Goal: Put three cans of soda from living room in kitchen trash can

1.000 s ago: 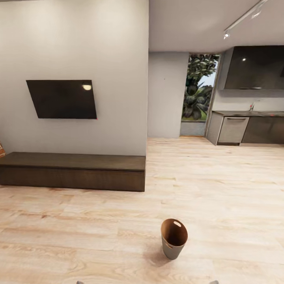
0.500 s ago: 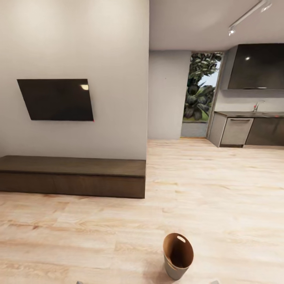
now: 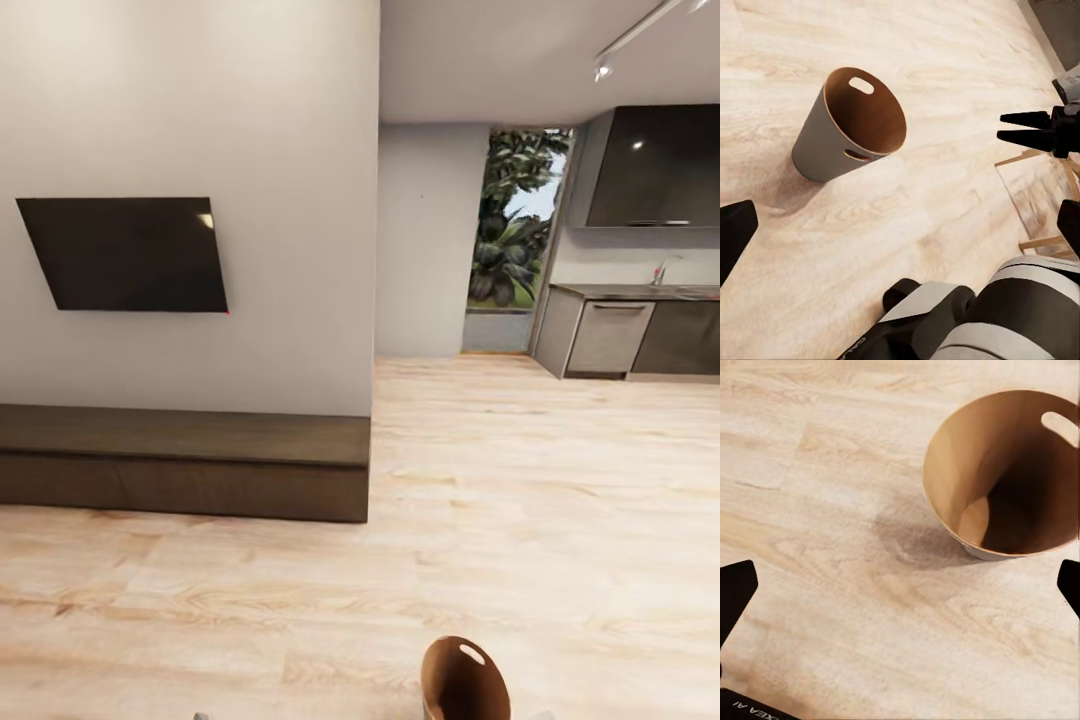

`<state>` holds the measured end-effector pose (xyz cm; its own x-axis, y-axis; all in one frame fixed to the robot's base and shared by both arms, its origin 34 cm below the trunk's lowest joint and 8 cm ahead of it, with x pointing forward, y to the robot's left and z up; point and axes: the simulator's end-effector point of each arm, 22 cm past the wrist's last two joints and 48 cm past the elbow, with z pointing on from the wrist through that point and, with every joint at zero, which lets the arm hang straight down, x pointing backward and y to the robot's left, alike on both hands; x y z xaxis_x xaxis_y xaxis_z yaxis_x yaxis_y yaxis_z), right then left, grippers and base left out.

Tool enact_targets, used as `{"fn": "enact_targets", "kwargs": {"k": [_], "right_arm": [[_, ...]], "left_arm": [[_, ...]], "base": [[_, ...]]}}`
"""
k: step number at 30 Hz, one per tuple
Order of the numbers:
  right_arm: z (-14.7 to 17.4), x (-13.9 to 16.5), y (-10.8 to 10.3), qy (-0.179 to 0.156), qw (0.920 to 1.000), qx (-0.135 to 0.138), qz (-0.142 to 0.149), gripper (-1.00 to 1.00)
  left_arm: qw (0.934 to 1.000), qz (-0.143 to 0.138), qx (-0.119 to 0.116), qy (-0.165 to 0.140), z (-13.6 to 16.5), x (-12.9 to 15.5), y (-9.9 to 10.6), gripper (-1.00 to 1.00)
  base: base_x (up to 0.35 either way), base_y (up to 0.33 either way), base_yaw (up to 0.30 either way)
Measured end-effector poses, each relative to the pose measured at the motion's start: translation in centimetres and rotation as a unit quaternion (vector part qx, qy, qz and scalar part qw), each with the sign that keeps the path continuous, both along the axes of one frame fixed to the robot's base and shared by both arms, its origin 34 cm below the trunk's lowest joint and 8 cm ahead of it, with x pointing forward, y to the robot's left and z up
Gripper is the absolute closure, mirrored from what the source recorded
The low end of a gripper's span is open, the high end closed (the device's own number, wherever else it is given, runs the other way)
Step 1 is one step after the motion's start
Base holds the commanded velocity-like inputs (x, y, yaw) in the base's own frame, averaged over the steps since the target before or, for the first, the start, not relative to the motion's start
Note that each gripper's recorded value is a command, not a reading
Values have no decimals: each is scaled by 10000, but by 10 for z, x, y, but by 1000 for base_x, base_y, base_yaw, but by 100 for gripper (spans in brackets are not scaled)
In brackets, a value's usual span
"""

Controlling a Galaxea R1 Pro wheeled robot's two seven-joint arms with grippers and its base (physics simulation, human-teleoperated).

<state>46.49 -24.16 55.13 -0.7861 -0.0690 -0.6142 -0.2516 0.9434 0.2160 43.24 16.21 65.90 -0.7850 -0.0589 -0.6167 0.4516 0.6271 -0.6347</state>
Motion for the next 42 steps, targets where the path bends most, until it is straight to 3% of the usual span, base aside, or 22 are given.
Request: {"fn": "enact_targets", "kwargs": {"k": [10, 14, 19, 22, 25, 42], "right_arm": [[2, 5, -4, -103, 9999, -64, -49, -100], [3, 15, -22, -193, 9987, -371, -296, -100], [16, 64, -70, -449, 9863, -1196, -1040, -100], [12, 76, -82, -318, 9828, -1355, -1215, -100], [9, 78, -86, -228, 9815, -1410, -1279, -100], [12, 89, -88, -396, 9800, -1428, -1331, -100]], "left_arm": [[10000, -53, -45, -46, 4, 1, -2, -100], [9989, -298, -315, -161, 20, -3, -12, -100], [9896, -946, -959, -505, 63, -14, -34, -100], [9871, -1077, -1046, -554, 70, -17, -34, -100], [9864, -1124, -1054, -567, 71, -18, -32, -100], [9858, -1170, -1063, -575, 73, -20, -29, -100]], "base": [[175, 0, 0], [21, 0, 0], [8, 0, 0], [2, 0, 0], [0, 0, 0], [0, 0, 0]]}}
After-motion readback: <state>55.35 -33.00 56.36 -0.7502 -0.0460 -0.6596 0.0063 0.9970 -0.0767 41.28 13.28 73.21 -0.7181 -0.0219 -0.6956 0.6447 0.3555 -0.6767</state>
